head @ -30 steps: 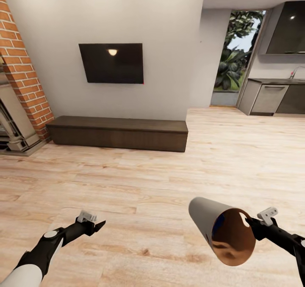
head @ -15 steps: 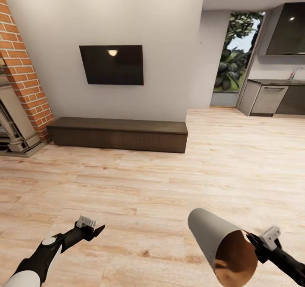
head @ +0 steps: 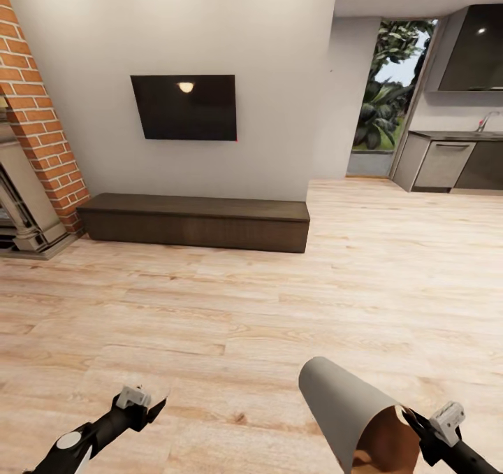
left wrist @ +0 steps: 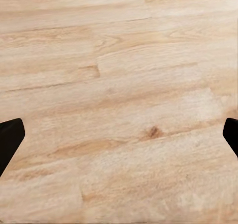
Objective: Put the three can of soda from the living room inside the tash can in the kitchen.
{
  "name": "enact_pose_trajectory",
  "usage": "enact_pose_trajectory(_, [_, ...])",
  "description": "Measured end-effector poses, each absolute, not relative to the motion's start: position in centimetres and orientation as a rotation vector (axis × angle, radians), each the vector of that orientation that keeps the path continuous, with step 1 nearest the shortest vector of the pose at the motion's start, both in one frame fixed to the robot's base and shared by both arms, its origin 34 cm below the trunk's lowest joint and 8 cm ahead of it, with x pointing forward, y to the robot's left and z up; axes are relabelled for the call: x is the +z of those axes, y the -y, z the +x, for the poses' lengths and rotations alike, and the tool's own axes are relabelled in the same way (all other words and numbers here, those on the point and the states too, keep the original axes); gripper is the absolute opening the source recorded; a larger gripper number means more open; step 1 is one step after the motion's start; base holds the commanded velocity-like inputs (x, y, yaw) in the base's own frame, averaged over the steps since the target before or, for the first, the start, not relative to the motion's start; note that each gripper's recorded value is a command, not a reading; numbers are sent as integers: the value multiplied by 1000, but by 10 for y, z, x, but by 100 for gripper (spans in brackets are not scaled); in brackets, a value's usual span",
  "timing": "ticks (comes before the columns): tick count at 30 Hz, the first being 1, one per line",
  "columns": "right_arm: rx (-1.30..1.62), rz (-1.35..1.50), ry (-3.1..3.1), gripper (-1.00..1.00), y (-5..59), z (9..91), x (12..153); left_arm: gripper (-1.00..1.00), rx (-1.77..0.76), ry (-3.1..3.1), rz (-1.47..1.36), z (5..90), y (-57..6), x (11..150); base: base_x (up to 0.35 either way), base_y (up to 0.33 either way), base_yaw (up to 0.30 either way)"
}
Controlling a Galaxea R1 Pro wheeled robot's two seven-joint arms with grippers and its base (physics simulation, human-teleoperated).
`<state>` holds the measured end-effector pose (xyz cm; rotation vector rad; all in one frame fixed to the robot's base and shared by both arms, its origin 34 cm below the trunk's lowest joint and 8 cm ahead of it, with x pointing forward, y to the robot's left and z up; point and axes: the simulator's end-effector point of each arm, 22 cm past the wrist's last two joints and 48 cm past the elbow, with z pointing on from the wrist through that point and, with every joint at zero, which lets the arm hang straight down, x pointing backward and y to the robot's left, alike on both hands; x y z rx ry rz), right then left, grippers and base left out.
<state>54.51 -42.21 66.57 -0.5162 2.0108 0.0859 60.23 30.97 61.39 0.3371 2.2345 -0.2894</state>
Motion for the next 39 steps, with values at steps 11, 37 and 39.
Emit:
enact_pose_trajectory(11, [129, -466, -2020, -100, 413, 539, 656, 100, -224, -2232, 280, 598, -319, 609, 0, 0, 0])
enact_pose_trajectory(37, [19, -333, -2030, -100, 427, 546, 650, 100, -172, -2235, 256, 601, -328, 608, 272, 0, 0])
enact_pose_trajectory(39, [25, -322, -2025, -100, 413, 549, 646, 100, -172, -2236, 254, 602, -328, 608, 317, 0, 0])
